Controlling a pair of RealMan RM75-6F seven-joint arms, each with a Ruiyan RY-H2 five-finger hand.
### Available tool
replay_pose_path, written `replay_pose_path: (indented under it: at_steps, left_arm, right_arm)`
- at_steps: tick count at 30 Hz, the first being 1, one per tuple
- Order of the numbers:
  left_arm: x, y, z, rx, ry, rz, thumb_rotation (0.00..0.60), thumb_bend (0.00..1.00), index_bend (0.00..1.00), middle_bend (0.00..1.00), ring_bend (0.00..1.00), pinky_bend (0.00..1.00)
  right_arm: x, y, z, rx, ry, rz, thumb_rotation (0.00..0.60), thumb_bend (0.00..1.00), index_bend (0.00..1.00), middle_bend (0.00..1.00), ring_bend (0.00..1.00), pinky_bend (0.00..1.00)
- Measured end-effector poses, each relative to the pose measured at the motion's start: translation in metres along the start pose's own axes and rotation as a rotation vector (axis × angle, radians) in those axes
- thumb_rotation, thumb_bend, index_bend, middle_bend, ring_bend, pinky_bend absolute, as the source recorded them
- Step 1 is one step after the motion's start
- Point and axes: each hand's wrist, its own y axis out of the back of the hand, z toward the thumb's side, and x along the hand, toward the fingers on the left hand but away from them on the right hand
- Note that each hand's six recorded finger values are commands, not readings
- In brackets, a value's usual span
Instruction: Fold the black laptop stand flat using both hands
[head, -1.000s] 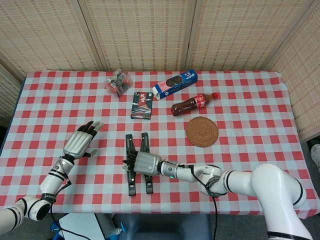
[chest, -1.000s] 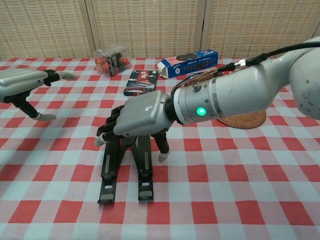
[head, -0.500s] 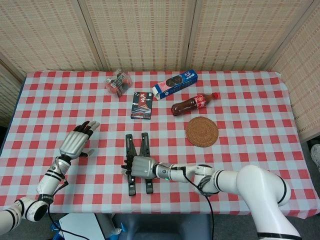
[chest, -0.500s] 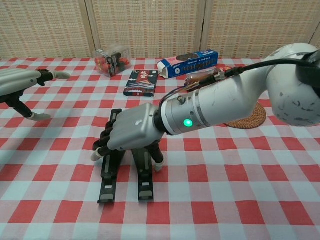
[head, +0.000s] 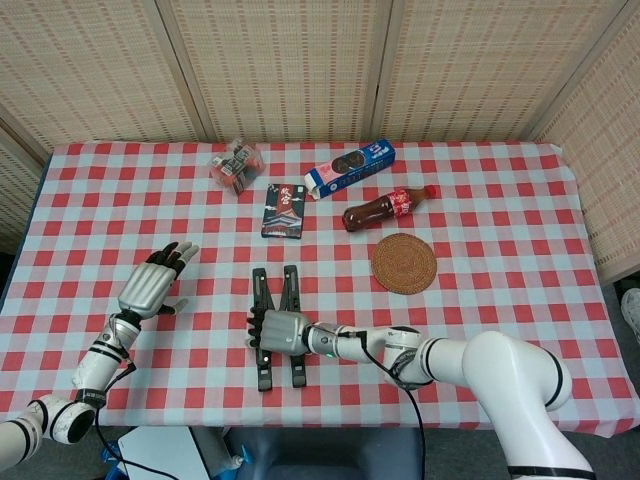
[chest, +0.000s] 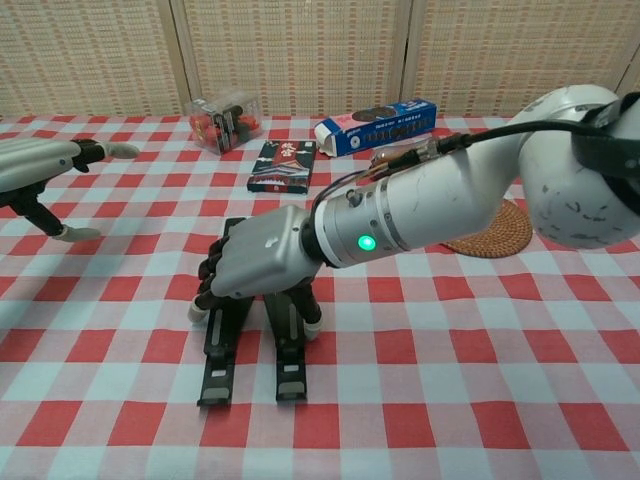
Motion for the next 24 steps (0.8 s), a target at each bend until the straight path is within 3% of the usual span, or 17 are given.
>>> replay_pose_path:
  at_steps: [13,16,18,21,24]
  left_arm:
    - [-0.0002,-0.0016,0.0007,0.006,0.000,-0.005,0.600,0.25,0.00,0.00,0.00,0.17]
    - [0.0002,-0.0011,0.0012,0.007,-0.001,-0.005,0.600,0.25,0.00,0.00,0.00,0.17]
    - [0.0003,-0.0003,0.0017,0.007,-0.001,-0.004,0.600,0.25,0.00,0.00,0.00,0.17]
    - [0.0004,0.0009,0.0021,0.008,0.000,-0.001,0.600,0.25,0.00,0.00,0.00,0.17]
    - [-0.0008,0.0033,0.0018,0.006,0.008,0.005,0.600,0.25,0.00,0.00,0.00,0.17]
  right_arm:
    - [0.0019,0.0069,-0.0018,-0.039,-0.007,-0.072,0.600,0.25,0.41,0.38,0.00,0.00]
    - [0.0031,0.0081,-0.0023,-0.049,-0.007,-0.092,0.600,0.25,0.41,0.37,0.00,0.00]
    - [0.0038,0.0070,-0.0026,-0.050,-0.007,-0.089,0.600,0.22,0.34,0.28,0.00,0.00]
    - [0.0050,0.0070,-0.0035,-0.061,-0.015,-0.086,0.600,0.14,0.07,0.10,0.00,0.00]
    - [0.0089,0.0099,-0.0064,-0.083,-0.037,-0.102,0.600,0.10,0.00,0.01,0.00,0.00]
